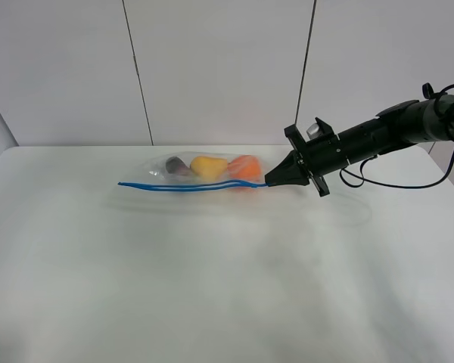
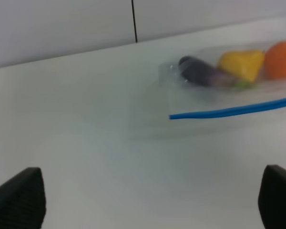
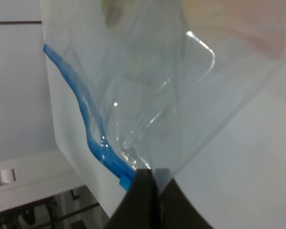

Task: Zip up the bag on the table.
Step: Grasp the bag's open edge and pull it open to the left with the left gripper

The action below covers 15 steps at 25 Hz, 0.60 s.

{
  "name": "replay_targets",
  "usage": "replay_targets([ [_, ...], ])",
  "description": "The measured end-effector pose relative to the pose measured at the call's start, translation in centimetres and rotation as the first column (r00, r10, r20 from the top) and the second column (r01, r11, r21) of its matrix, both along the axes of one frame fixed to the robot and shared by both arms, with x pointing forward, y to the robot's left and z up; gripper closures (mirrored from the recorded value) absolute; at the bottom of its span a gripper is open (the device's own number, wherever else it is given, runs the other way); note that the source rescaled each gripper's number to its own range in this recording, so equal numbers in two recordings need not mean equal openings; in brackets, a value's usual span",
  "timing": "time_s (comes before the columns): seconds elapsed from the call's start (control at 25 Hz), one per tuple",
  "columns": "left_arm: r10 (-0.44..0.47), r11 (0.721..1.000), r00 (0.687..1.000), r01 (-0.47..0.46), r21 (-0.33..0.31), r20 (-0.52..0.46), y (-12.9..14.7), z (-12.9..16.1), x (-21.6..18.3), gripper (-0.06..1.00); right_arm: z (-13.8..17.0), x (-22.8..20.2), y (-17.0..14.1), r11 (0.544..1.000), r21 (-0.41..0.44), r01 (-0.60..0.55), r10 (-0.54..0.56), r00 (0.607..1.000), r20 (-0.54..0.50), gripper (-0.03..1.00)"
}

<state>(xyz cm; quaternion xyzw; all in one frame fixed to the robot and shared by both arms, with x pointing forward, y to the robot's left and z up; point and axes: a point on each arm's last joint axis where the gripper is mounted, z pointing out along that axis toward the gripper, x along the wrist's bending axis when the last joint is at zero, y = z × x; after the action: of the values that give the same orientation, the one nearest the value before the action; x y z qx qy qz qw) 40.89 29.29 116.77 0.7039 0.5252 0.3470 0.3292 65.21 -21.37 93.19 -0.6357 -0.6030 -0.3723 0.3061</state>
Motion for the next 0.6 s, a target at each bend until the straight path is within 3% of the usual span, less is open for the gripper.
replay_targets([
  [0.16, -0.112, 0.976, 0.993, 0.118, 0.183, -0.045, 0.1, -2.1, 5.4, -0.06, 0.0, 0.0, 0.0, 1.0, 0.0, 0.001, -0.001, 1.0, 0.0, 0.97],
  [0.36, -0.294, 0.872, 0.953, 0.3, 0.387, -0.077, -0.1, -4.9, 9.8, -0.06, 0.0, 0.0, 0.0, 1.0, -0.001, 0.001, -0.001, 1.0, 0.001, 0.97],
  [0.44, -0.348, 0.841, 0.936, 0.34, 0.42, -0.058, -0.4, -5.5, 10.9, -0.06, 0.0, 0.0, 0.0, 1.0, -0.002, 0.002, -0.002, 1.0, 0.001, 0.97],
  [0.6, -0.454, 0.8, 0.891, 0.422, 0.426, -0.03, -2.0, -6.7, 12.5, -0.06, 0.0, 0.1, 0.0, 1.0, -0.006, 0.012, -0.012, 1.0, 0.001, 0.97],
])
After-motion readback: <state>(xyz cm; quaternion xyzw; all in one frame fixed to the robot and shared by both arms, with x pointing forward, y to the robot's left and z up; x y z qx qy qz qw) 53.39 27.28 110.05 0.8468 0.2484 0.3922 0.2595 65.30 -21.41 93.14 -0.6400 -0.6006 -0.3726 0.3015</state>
